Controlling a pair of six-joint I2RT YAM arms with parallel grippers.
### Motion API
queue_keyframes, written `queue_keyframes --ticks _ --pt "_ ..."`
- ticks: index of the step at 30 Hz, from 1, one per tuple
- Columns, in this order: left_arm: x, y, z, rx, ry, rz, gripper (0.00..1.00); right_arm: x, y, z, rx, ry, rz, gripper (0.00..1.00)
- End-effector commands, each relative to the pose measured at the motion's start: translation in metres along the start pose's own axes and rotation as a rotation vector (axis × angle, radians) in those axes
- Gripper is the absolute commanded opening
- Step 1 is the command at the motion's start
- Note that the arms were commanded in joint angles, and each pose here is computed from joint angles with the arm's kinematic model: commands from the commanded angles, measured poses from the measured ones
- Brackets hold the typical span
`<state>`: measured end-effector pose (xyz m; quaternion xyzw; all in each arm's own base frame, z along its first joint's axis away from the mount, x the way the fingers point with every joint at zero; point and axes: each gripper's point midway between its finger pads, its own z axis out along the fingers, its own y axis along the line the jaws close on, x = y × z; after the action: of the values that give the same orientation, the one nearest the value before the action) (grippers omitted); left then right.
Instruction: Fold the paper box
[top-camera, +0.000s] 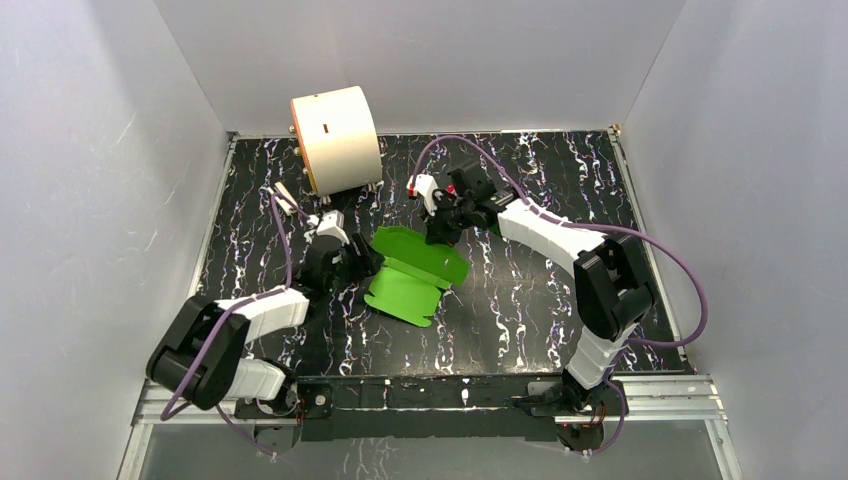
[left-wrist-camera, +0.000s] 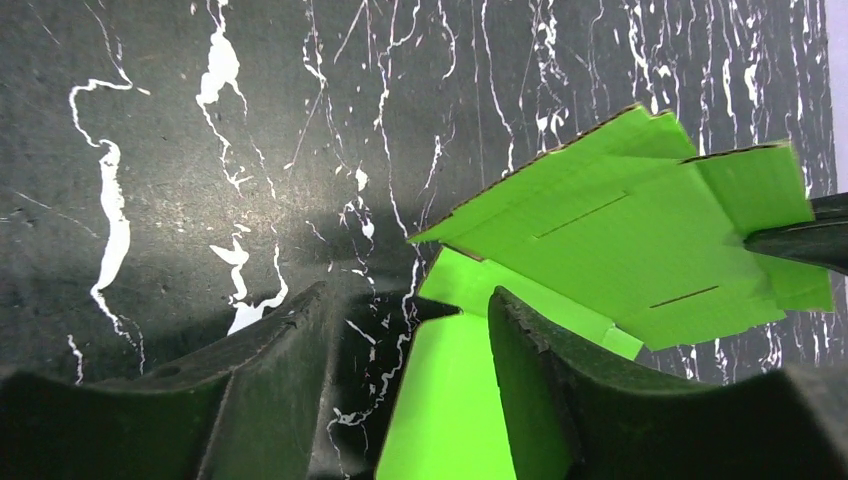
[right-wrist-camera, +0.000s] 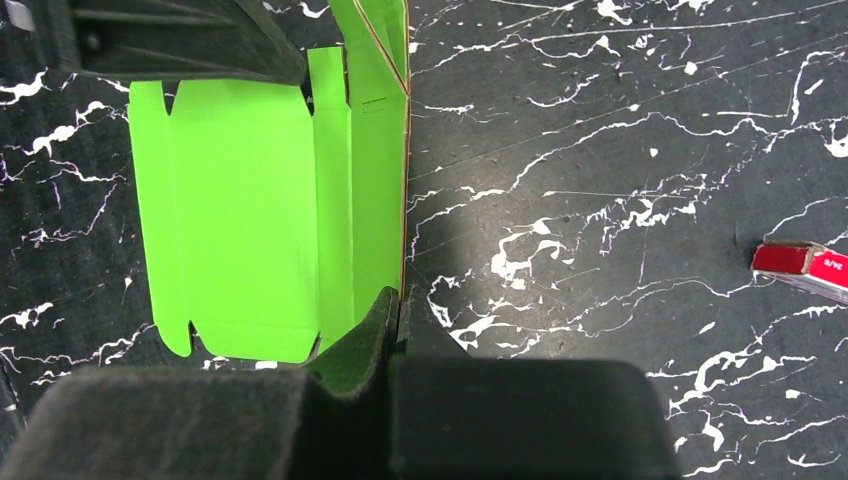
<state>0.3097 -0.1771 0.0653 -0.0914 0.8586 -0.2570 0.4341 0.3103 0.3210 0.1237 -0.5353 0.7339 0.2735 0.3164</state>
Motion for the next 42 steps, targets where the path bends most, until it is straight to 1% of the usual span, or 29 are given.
queue_keyframes --ticks 1,3,7,11,13,15,19,26,30,35,39,42 --pt "-0.016 -0.011 0.009 0.085 -0.088 0.016 0.53 -0.015 0.003 0.002 -0.001 -0.029 -0.038 0.0" --pt "-0.012 -0.013 0.011 0.12 -0.082 0.041 0.49 -0.015 0.005 0.004 -0.005 -0.026 -0.042 0.0" --pt "-0.011 -0.018 0.012 0.162 -0.086 0.064 0.38 -0.016 0.007 0.008 -0.003 -0.025 -0.05 0.0" --pt "-0.009 -0.02 0.011 0.183 -0.08 0.086 0.26 -0.02 0.007 0.012 0.004 -0.04 -0.066 0.0" --pt "-0.006 -0.02 0.009 0.19 -0.071 0.085 0.22 -0.023 0.005 0.012 0.012 -0.042 -0.071 0.0" --pt "0.0 -0.017 0.006 0.185 -0.06 0.071 0.21 -0.024 0.004 0.013 0.017 -0.046 -0.076 0.0" --pt "0.007 -0.01 0.002 0.166 -0.047 0.049 0.22 -0.024 0.002 0.014 0.023 -0.041 -0.078 0.0" --pt "0.01 -0.019 -0.002 0.2 -0.027 -0.007 0.24 -0.02 0.002 0.018 0.035 -0.02 -0.063 0.0" --pt "0.009 -0.024 -0.005 0.221 -0.025 -0.023 0.23 -0.017 0.0 0.017 0.053 -0.007 -0.059 0.0" --pt "0.017 -0.035 -0.009 0.263 -0.005 -0.001 0.2 -0.016 0.001 0.019 0.056 0.012 -0.067 0.0" --pt "0.027 -0.044 -0.008 0.281 0.013 0.046 0.19 -0.017 0.004 0.022 0.056 0.03 -0.095 0.0" --pt "0.036 -0.044 -0.003 0.272 0.035 0.052 0.19 -0.018 0.007 0.025 0.064 0.041 -0.134 0.0"
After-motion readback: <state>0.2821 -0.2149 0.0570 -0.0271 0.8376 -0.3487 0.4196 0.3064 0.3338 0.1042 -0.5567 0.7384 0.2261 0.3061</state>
